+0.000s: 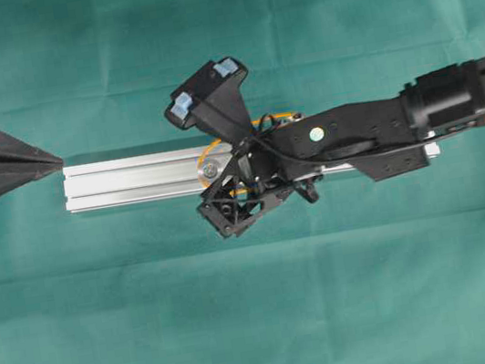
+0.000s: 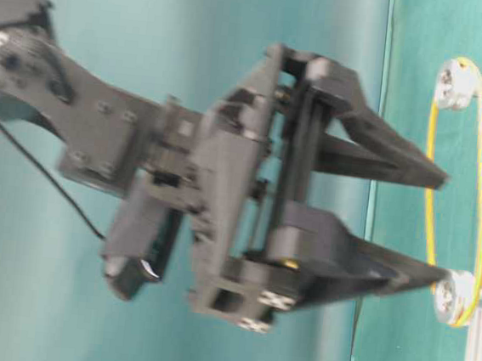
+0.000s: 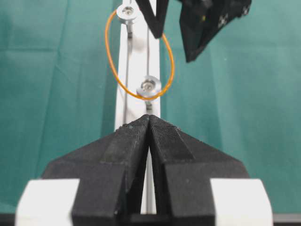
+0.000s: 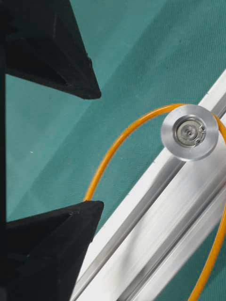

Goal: Hook the rubber onto the shaft.
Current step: 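Open the right gripper to release the ring and lift away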

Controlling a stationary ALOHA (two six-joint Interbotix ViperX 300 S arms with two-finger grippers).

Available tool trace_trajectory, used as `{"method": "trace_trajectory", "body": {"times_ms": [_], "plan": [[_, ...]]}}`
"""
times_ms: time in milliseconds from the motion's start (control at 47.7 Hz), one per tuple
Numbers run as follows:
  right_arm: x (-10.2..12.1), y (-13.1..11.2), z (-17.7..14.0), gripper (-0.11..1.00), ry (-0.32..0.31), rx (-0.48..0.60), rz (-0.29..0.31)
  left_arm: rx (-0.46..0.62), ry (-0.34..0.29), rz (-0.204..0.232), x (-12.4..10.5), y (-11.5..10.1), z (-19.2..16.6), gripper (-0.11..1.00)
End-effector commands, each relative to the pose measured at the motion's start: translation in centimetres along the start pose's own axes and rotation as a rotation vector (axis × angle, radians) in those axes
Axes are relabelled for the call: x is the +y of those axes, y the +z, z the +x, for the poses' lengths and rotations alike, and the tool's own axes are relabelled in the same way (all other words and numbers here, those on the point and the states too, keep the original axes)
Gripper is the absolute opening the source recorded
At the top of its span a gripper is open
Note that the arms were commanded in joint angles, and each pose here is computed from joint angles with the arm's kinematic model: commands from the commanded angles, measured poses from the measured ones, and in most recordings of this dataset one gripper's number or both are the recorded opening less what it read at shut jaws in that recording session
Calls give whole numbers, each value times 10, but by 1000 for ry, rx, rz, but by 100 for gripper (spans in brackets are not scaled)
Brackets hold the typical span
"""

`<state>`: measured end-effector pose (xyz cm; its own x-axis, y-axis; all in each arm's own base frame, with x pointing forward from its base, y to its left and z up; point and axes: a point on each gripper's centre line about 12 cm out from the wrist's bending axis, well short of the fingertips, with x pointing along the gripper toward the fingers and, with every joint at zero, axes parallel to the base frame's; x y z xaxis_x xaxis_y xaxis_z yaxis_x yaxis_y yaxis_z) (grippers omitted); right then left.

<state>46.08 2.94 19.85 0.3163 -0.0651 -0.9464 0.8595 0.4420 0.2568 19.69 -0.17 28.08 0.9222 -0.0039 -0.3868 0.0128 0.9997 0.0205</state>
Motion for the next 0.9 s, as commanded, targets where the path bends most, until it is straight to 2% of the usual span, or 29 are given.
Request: {"method": "trace_trajectory", "body": {"times_ms": [0,252,461,755,881], "plan": [[4,5,-33,91,56,-30,-4,-28,-1,4,0,12,-2,0],[-1,8,-72,91,73,-51,-11,-32,-2,2,0,12,-3,0],[-14,7,-102,91,40,-49,-16,-32,-2,2,0,12,-3,0],[-17,7,-108,91,35,-51,-18,-32,-1,2,0,12,-3,0],[-17,6,-108,91,36,-42,-64,-32,-2,1,0,12,-3,0]]}}
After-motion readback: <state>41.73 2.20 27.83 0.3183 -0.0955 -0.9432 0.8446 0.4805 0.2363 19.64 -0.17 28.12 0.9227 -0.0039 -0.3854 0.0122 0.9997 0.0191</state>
